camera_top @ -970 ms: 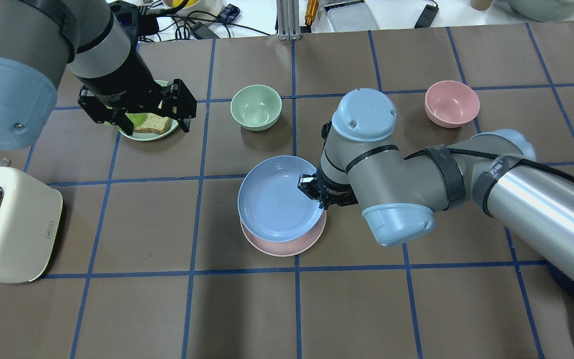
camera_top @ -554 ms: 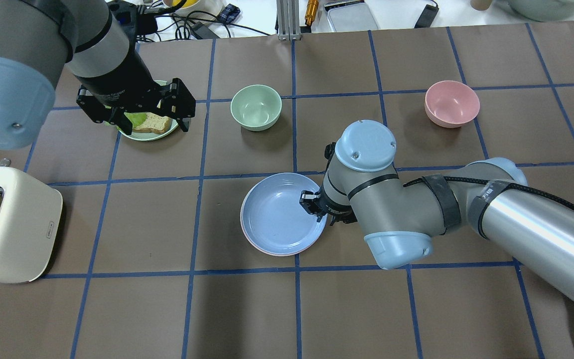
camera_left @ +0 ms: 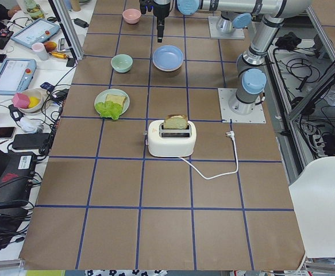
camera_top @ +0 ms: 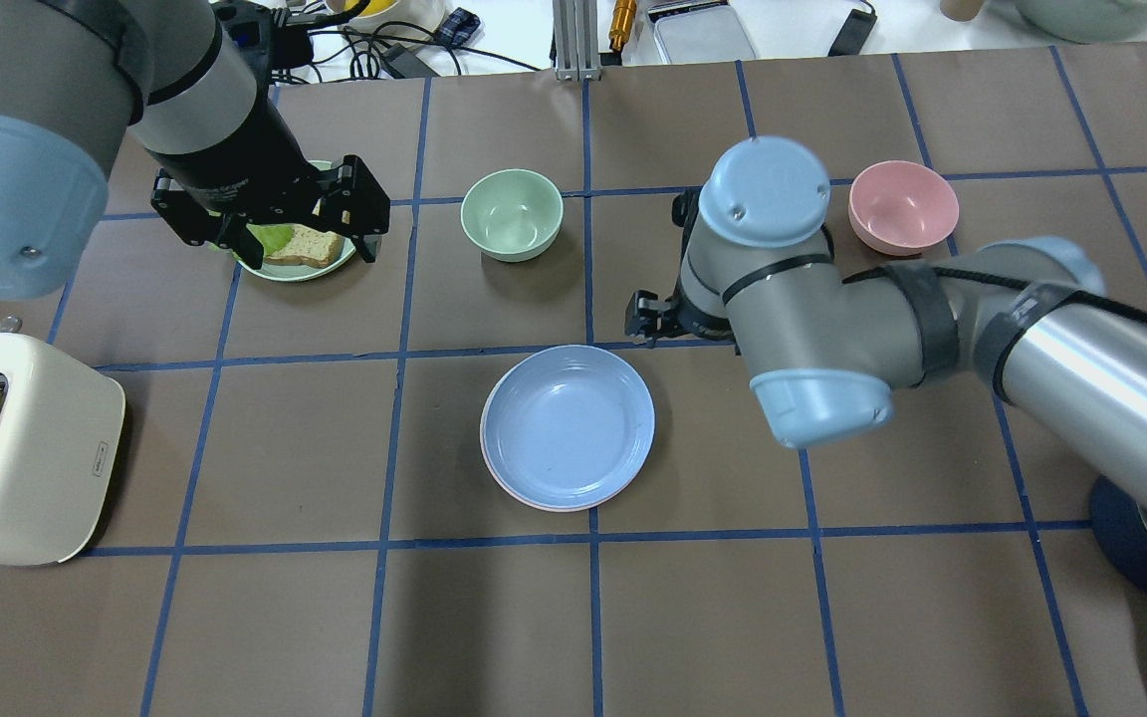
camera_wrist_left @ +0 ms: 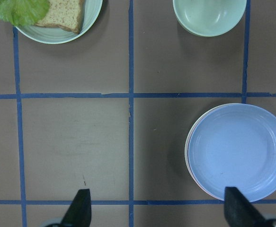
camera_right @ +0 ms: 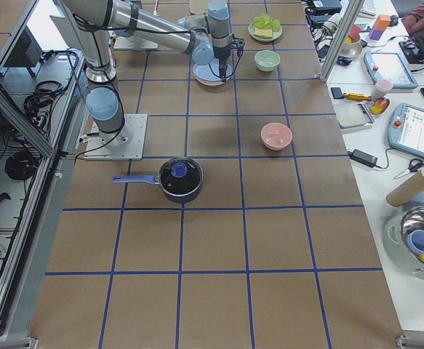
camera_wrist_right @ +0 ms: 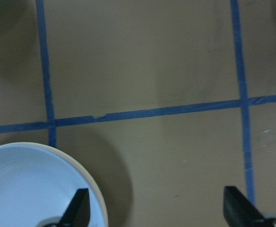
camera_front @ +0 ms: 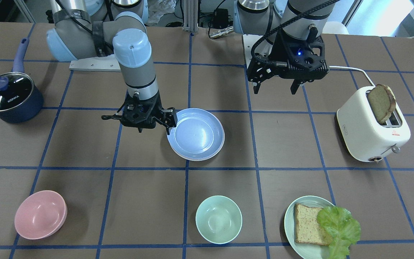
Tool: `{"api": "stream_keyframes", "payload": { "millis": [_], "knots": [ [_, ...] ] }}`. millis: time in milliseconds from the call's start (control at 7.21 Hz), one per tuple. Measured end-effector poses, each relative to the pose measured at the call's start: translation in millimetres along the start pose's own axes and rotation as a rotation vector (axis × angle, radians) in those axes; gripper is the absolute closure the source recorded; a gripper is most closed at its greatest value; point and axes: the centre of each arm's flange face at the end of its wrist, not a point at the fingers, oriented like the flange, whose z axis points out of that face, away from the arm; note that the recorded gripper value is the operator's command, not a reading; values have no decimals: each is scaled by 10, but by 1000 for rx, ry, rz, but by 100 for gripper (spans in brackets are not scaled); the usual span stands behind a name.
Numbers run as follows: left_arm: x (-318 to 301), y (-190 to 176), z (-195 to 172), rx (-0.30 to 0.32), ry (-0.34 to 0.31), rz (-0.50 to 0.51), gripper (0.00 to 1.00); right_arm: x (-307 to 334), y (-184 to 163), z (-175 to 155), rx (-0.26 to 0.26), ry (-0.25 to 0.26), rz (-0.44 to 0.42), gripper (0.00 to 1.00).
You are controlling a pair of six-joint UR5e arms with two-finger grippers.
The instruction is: Stack three plates with pink and blue
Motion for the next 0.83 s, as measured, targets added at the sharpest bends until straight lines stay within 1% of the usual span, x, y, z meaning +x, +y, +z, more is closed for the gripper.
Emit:
{"api": "stream_keyframes", "payload": {
  "millis": [139,277,416,554,693,832],
  "knots": [
    [0,0,1,0,0,0,0,307,-330,-309,-25,30,-34,0],
    [0,0,0,0,0,0,0,612,-607,-694,-50,42,-53,0],
    [1,-2,-10,2,1,0,0,818,-796,-1104,-68,43,-49,0],
    [3,-5,-24,4,3,0,0,905,-880,-1455,-83,42,-49,0],
    [4,-8,-35,6,4,0,0,928,-873,-1620,-93,28,-82,0],
    [5,-8,-39,6,5,0,0,920,-823,-1682,-79,-2,-130,0]
  ]
}}
